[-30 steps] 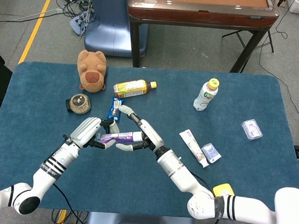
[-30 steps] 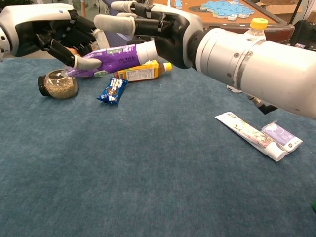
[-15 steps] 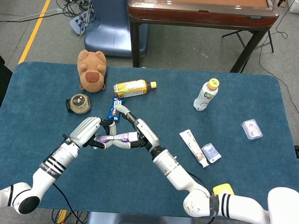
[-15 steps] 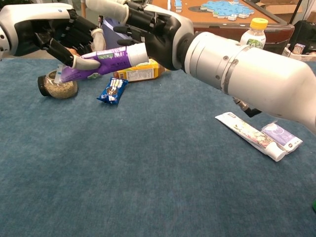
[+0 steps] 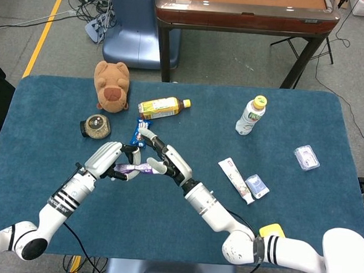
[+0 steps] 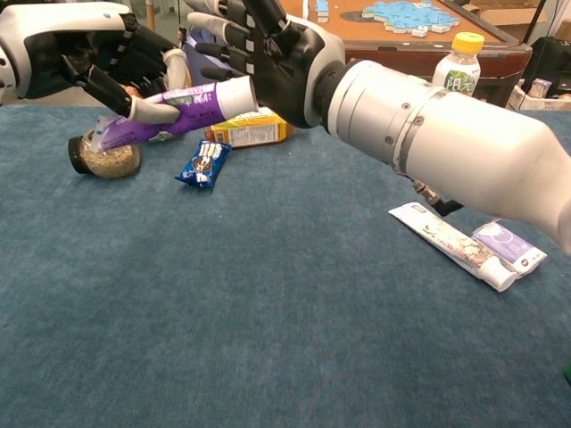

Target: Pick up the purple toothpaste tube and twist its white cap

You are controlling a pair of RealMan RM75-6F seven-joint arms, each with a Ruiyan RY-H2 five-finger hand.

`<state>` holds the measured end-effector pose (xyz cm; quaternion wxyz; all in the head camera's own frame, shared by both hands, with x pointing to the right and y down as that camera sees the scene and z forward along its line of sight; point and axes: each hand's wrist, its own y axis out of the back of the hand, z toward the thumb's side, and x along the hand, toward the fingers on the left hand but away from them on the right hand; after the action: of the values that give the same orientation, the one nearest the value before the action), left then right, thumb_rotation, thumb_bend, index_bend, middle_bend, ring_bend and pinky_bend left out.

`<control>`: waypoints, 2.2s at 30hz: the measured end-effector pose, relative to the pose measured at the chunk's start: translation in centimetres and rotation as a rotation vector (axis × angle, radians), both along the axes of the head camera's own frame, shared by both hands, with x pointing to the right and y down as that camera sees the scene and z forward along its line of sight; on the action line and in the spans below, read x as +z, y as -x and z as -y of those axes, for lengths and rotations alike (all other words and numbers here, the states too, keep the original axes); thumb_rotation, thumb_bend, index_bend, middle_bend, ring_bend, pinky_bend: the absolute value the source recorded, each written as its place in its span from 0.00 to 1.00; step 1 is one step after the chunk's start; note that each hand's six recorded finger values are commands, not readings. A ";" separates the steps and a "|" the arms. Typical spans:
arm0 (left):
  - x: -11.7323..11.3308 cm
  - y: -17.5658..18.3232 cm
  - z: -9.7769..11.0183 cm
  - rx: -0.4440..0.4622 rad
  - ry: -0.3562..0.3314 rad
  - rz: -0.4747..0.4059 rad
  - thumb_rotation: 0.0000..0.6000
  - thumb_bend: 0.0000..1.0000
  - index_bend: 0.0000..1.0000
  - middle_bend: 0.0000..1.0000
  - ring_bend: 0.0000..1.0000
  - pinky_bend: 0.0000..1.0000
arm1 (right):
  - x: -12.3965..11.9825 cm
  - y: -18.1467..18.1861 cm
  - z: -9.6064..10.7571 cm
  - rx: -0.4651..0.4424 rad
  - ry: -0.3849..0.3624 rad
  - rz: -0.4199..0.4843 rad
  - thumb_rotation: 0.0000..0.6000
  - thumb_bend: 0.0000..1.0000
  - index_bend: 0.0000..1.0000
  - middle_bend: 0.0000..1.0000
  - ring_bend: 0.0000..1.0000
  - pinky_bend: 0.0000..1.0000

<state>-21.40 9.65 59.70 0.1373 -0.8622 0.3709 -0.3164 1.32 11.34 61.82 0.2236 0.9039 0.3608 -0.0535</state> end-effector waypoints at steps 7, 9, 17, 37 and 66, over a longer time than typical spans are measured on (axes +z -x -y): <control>-0.2 0.0 0.1 -0.008 0.011 -0.013 1.00 0.53 0.58 0.76 0.52 0.39 | 0.0 0.5 -0.1 0.012 0.017 0.037 0.47 0.00 0.00 0.00 0.00 0.00; -0.2 0.1 0.2 -0.011 0.011 -0.013 1.00 0.53 0.58 0.76 0.52 0.39 | -0.1 0.6 -0.1 0.020 0.023 0.051 0.47 0.00 0.00 0.00 0.00 0.00; -0.2 0.1 0.1 -0.012 0.014 -0.012 1.00 0.53 0.58 0.76 0.52 0.40 | -0.3 1.0 -0.1 0.048 -0.007 0.065 0.47 0.00 0.00 0.00 0.00 0.00; 0.4 -0.1 0.1 -0.012 0.026 -0.006 1.00 0.53 0.58 0.76 0.52 0.40 | -0.7 1.5 -0.1 0.052 -0.045 0.064 0.47 0.00 0.00 0.00 0.00 0.00; 4.9 2.1 -1.2 0.186 -0.138 0.257 1.00 0.53 0.56 0.74 0.50 0.40 | -4.2 -11.7 3.8 0.022 -0.359 -0.248 0.47 0.00 0.00 0.00 0.00 0.00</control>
<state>-23.45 10.86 64.62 0.2712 -0.8338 0.2900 -0.3836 12.98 7.52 57.65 0.0136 0.9116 0.3992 -0.0970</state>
